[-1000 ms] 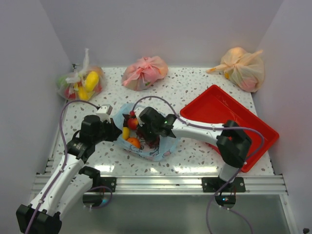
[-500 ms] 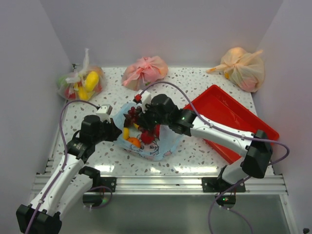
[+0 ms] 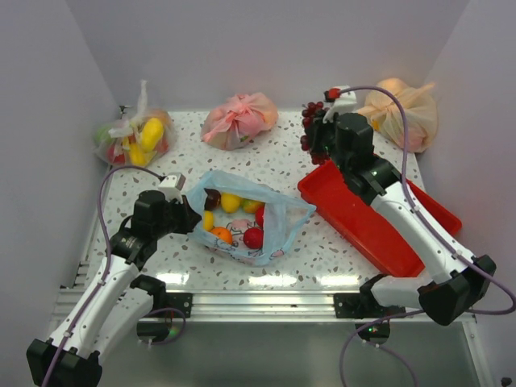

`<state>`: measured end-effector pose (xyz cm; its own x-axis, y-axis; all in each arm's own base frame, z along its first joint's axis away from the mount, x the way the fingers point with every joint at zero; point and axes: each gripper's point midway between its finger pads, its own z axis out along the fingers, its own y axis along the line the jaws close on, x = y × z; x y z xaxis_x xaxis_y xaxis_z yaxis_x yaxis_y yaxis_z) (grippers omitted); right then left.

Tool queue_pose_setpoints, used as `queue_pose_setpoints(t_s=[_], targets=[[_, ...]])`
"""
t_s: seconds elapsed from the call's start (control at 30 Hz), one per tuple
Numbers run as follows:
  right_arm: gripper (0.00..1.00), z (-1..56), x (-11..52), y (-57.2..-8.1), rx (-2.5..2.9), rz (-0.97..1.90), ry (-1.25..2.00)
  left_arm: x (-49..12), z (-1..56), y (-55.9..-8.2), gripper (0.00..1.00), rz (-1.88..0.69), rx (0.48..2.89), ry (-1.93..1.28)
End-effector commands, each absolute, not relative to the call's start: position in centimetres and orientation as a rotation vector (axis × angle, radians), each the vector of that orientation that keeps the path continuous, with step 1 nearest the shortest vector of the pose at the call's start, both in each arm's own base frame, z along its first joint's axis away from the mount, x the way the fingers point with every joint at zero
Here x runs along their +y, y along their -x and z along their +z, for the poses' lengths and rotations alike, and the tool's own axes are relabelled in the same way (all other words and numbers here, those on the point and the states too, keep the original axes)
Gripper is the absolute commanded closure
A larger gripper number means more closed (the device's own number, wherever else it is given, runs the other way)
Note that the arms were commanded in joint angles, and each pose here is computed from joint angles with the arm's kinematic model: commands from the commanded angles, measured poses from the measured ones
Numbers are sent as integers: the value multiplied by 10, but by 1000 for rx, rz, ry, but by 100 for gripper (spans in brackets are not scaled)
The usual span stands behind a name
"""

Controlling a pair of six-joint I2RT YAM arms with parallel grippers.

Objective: Untie the knot of the plastic bag and take out the fruit

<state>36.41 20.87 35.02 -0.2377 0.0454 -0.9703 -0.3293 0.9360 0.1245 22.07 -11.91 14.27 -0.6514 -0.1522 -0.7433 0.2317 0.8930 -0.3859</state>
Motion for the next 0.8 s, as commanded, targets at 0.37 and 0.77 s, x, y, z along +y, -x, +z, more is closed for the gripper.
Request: queue_pose_setpoints(t_s=[0.37, 0.77], targets=[[100, 196, 32, -401, 2022, 60, -610, -121, 153, -228, 100, -591, 2149, -65], [58, 134, 14, -451, 2132, 122, -773, -121, 155, -227, 100, -592, 2138, -71]])
